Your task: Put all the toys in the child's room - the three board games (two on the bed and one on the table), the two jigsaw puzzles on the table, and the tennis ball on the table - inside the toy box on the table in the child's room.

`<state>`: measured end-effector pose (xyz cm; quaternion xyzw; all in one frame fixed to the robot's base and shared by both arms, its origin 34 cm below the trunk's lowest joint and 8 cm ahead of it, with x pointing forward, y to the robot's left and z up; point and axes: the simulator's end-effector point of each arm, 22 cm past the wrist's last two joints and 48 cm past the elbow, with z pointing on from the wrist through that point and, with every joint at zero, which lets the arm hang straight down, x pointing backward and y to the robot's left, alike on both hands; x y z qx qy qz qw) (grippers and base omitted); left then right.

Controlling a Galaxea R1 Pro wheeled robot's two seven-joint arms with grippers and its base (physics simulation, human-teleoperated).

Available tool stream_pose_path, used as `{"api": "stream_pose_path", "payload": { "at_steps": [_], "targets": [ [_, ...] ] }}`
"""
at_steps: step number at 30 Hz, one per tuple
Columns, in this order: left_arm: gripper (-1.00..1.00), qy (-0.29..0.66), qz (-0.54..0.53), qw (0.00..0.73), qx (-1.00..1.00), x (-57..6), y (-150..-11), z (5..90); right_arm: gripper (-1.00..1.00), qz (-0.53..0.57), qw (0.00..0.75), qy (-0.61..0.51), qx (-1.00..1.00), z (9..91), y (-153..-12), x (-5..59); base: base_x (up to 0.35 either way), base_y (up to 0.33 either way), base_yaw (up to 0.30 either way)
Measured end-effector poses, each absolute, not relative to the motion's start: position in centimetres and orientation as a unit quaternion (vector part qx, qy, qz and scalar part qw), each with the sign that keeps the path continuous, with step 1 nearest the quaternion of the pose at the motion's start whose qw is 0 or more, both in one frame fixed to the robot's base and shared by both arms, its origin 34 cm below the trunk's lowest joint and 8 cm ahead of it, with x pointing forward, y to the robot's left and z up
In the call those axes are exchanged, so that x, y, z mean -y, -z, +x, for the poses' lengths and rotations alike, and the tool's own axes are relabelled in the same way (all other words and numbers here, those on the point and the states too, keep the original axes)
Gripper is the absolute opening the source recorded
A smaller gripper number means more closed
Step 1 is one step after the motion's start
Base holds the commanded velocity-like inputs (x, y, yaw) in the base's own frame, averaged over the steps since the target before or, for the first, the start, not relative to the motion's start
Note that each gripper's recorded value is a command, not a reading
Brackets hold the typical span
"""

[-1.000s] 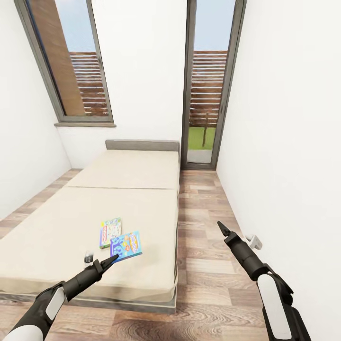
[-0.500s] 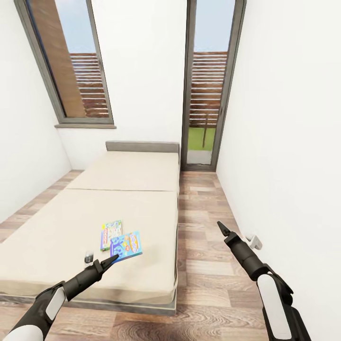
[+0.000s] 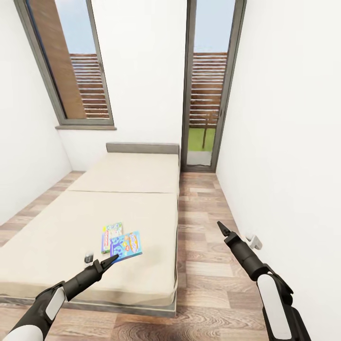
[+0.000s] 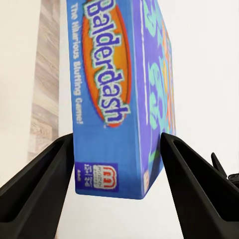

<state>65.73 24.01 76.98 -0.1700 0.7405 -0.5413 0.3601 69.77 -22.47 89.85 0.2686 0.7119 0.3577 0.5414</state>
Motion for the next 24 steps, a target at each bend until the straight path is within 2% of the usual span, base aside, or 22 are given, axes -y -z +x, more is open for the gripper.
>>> {"api": "stream_pose_path", "payload": {
  "at_steps": [24],
  "targets": [
    [-1.00, 0.541, -0.170, 0.360, -0.741, -24.0, -80.6, 65.6, 1.00, 0.269, 0.541, -0.358, -0.712, 69.7, -93.5, 22.4, 0.000, 0.000, 0.000]
  ]
}}
